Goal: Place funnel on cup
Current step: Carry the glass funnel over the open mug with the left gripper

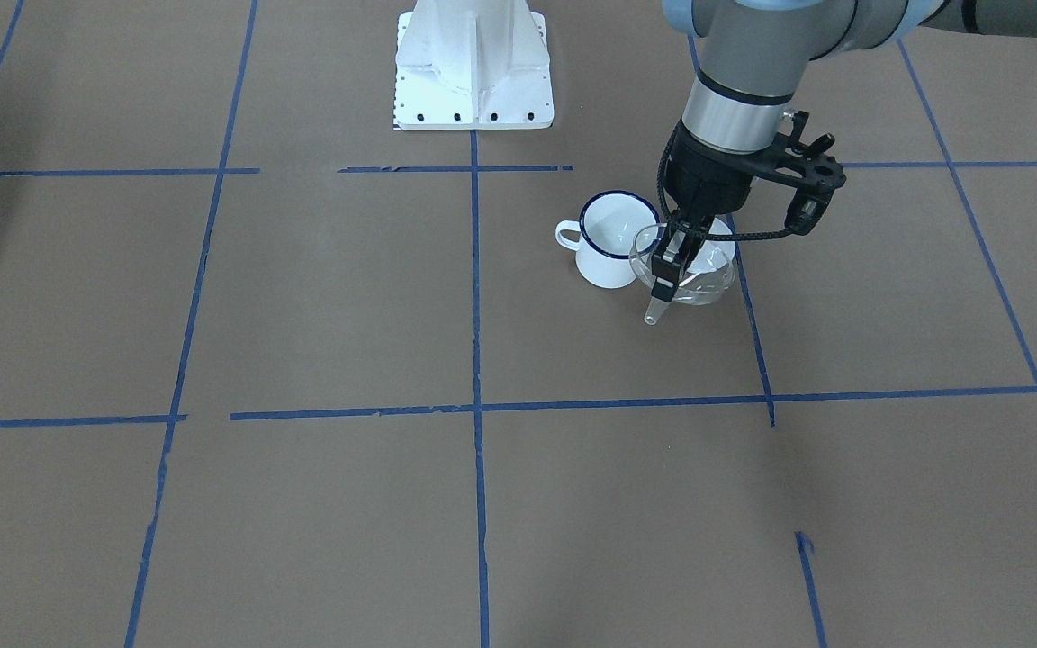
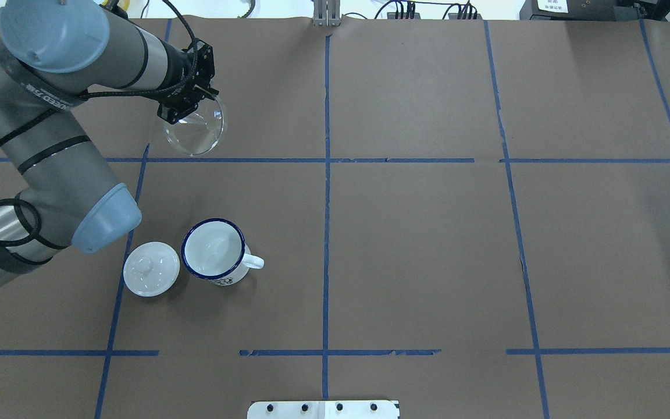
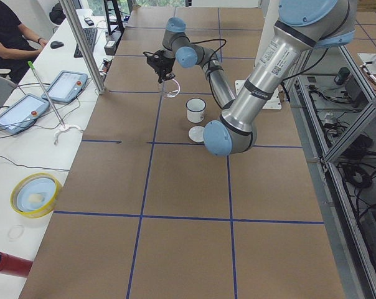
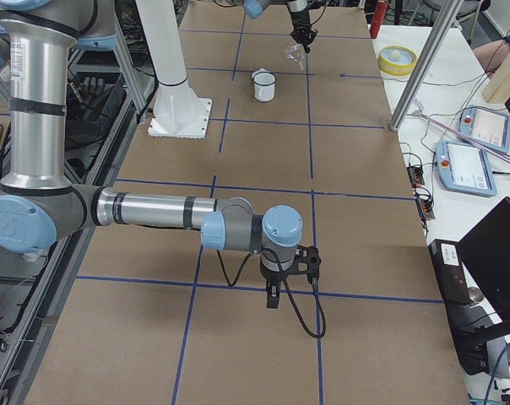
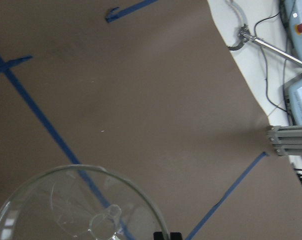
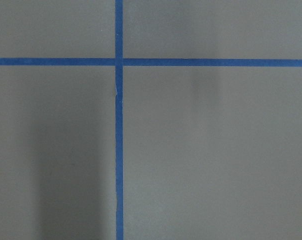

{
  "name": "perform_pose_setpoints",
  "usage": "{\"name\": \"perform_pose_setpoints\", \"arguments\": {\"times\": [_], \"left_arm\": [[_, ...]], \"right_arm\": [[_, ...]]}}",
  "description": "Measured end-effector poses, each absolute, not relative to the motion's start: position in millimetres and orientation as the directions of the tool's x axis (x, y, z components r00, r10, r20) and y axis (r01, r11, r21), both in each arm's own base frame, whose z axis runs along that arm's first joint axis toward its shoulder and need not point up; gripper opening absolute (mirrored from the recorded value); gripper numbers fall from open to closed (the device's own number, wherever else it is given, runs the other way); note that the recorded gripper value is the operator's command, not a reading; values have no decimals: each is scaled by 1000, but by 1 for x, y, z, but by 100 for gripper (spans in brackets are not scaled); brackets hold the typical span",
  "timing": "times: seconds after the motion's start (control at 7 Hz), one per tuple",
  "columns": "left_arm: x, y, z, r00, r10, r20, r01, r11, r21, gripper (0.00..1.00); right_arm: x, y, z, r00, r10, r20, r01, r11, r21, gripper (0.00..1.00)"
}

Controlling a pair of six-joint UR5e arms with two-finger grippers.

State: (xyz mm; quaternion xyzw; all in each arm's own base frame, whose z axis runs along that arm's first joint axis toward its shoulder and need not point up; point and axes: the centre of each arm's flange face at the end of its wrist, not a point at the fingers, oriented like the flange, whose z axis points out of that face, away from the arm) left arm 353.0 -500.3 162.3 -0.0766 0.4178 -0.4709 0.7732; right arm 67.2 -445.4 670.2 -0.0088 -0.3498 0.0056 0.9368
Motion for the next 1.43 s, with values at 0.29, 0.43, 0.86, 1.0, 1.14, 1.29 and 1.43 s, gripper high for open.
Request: {"name": "perform_pose_setpoints", "arguments": {"times": [0.29, 0.43, 0.86, 1.0, 1.14, 1.29, 1.43], "left_arm": [[386, -459, 156, 346, -811, -471, 645, 570, -508, 0], [402, -444, 158, 398, -800, -449, 621, 595, -510, 0], [439, -428, 175, 496, -757, -426, 576, 653, -492, 0], [445, -428, 180, 516, -743, -426, 566, 669, -481, 0], [452, -429, 185, 535, -729, -426, 556, 684, -472, 0], [462, -428, 191, 548, -720, -426, 547, 694, -468, 0], [469, -425, 194, 559, -711, -426, 537, 702, -467, 0]], "right_arm": [[67, -445, 670, 755, 17, 655, -4, 1000, -20, 100], [67, -445, 670, 755, 17, 655, -4, 1000, -21, 100], [67, -445, 670, 755, 17, 655, -4, 1000, -20, 100], [67, -445, 670, 755, 17, 655, -4, 1000, -20, 100], [67, -445, 670, 755, 17, 655, -4, 1000, -21, 100], [67, -445, 670, 755, 17, 655, -4, 1000, -20, 100], [67, -445, 670, 755, 17, 655, -4, 1000, -20, 100]]}}
